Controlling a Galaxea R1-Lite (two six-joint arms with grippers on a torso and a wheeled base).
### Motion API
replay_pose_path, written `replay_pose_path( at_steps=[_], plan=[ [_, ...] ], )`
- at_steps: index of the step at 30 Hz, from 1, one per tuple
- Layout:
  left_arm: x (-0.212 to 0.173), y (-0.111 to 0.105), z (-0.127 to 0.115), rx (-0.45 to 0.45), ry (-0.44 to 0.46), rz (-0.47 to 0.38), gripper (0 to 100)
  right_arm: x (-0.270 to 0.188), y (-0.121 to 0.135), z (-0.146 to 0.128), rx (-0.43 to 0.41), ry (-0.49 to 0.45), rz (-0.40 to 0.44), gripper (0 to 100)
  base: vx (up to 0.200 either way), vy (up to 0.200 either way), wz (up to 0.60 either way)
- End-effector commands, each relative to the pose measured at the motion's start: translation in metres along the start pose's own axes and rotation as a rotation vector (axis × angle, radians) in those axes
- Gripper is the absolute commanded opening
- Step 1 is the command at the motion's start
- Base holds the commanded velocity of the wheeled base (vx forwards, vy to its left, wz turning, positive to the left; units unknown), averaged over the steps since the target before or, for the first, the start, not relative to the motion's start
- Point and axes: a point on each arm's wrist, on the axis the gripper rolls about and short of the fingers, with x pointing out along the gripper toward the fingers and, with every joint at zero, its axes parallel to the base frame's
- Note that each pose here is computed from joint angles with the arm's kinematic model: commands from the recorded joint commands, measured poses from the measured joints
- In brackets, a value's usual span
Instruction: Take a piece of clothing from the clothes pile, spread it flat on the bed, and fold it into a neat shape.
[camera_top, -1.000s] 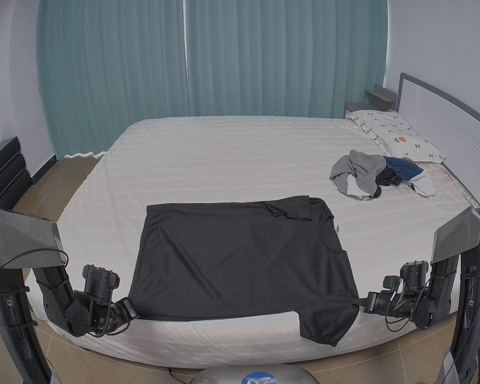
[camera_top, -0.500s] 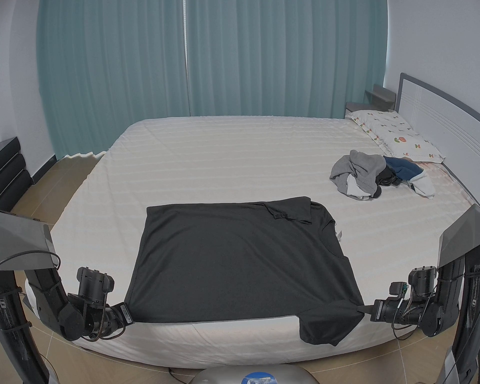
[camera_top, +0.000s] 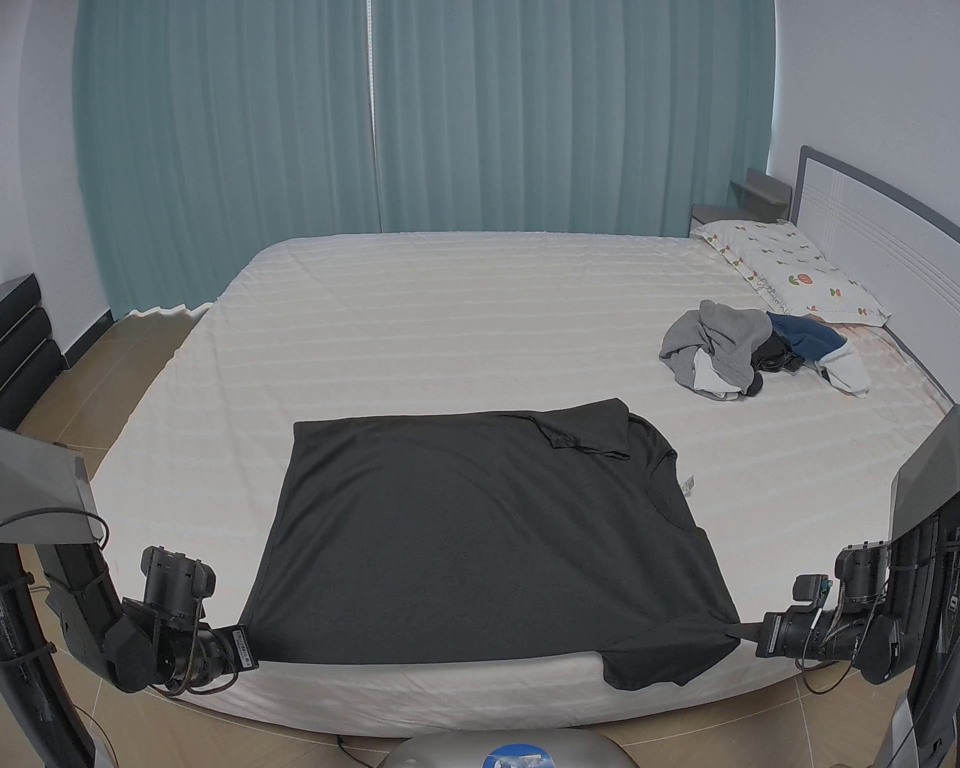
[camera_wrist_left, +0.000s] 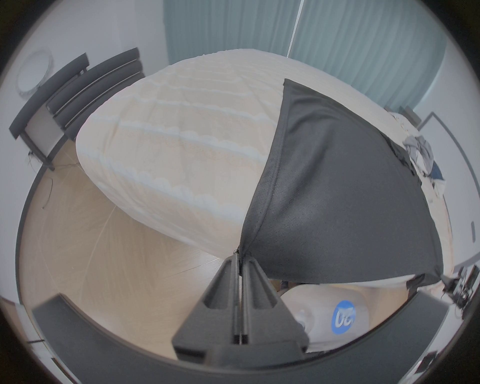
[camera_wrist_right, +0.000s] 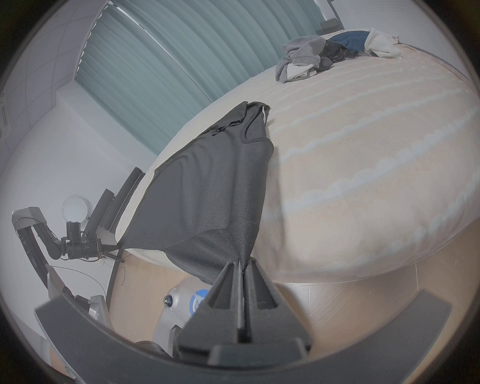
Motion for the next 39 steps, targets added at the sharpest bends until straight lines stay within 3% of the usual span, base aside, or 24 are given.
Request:
replay_pose_path(
  at_steps=[1,16,22,28,33,35,39],
  plan=[
    [-0.007,0.006,-0.009,0.047,0.021,0.013,0,-0.006,-0.002,-0.003,0.01,0.008,-0.013,0,0.0,0.0,0.0],
    [-0.013,0.014,-0.023,0.134,0.074,0.049,0,-0.012,-0.003,-0.013,-0.021,0.115,-0.037,0,0.0,0.0,0.0],
    [-0.017,0.019,-0.029,0.187,0.089,0.077,0,-0.02,-0.002,-0.011,-0.022,0.113,-0.05,0,0.0,0.0,0.0],
    [-0.019,0.017,-0.025,0.183,0.064,0.066,0,-0.031,-0.003,-0.009,-0.041,0.121,-0.067,0,0.0,0.0,0.0],
    [-0.019,0.007,0.002,0.074,-0.064,0.023,0,-0.03,-0.002,0.0,-0.07,0.044,-0.058,0,0.0,0.0,0.0],
    [-0.021,-0.002,0.021,-0.052,-0.148,-0.025,0,-0.026,-0.001,0.007,-0.106,-0.02,-0.044,0,0.0,0.0,0.0],
    [-0.019,-0.008,0.034,-0.11,-0.19,-0.051,0,-0.014,0.002,0.015,-0.126,-0.081,-0.019,0,0.0,0.0,0.0]
  ],
)
